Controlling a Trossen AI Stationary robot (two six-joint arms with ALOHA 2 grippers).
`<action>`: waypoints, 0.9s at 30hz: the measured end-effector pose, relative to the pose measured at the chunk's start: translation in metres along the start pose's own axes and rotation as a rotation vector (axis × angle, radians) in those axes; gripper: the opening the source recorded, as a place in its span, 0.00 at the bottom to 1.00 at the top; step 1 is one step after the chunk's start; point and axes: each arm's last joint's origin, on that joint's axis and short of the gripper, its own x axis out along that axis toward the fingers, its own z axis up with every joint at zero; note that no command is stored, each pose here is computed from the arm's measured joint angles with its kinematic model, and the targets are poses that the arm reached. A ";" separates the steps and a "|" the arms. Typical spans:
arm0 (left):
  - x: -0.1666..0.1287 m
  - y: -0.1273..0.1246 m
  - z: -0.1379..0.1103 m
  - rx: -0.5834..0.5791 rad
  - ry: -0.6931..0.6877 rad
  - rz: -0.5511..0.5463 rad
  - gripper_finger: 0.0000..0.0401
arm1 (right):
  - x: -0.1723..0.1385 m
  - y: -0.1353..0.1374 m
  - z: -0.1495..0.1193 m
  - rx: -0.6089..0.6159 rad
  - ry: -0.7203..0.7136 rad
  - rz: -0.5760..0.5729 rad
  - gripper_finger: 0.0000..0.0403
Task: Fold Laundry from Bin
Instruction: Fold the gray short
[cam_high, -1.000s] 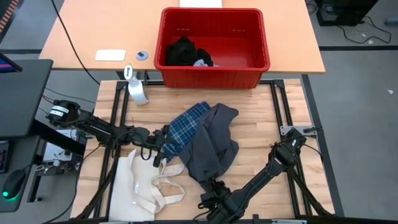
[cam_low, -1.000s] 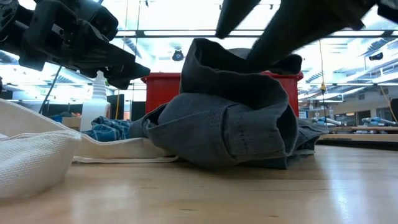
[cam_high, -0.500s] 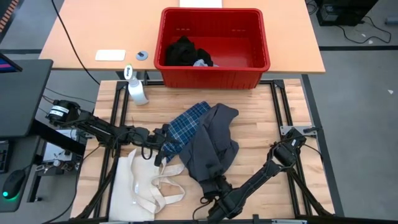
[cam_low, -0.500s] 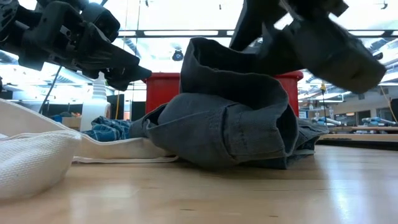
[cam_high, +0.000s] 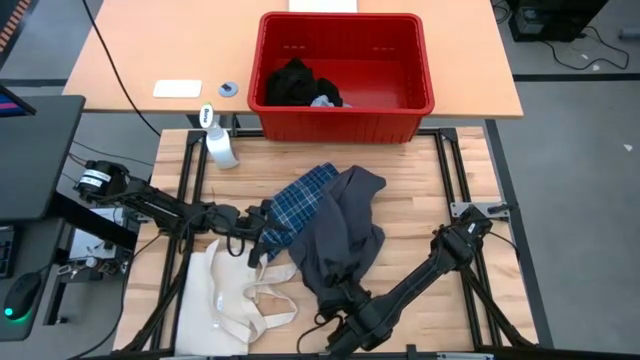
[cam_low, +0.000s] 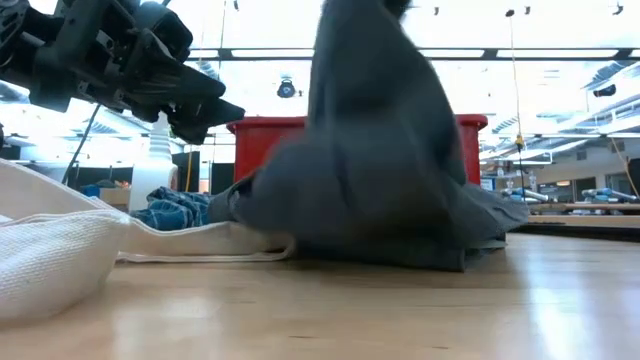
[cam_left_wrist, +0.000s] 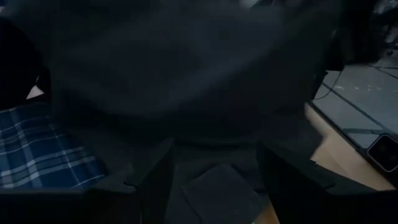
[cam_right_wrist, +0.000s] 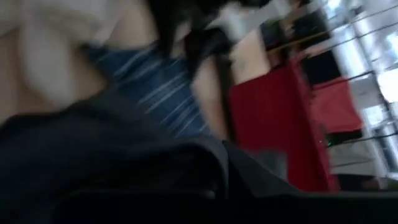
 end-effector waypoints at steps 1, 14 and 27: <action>0.000 -0.001 0.000 0.001 -0.001 -0.003 0.58 | -0.001 -0.011 0.007 0.011 -0.023 -0.019 0.03; -0.001 -0.010 -0.005 0.051 0.046 -0.041 0.58 | 0.022 -0.158 0.015 0.372 -0.086 -0.299 0.03; -0.001 -0.008 -0.007 -0.011 0.054 0.015 0.58 | 0.126 -0.220 -0.009 0.444 0.234 -0.156 0.10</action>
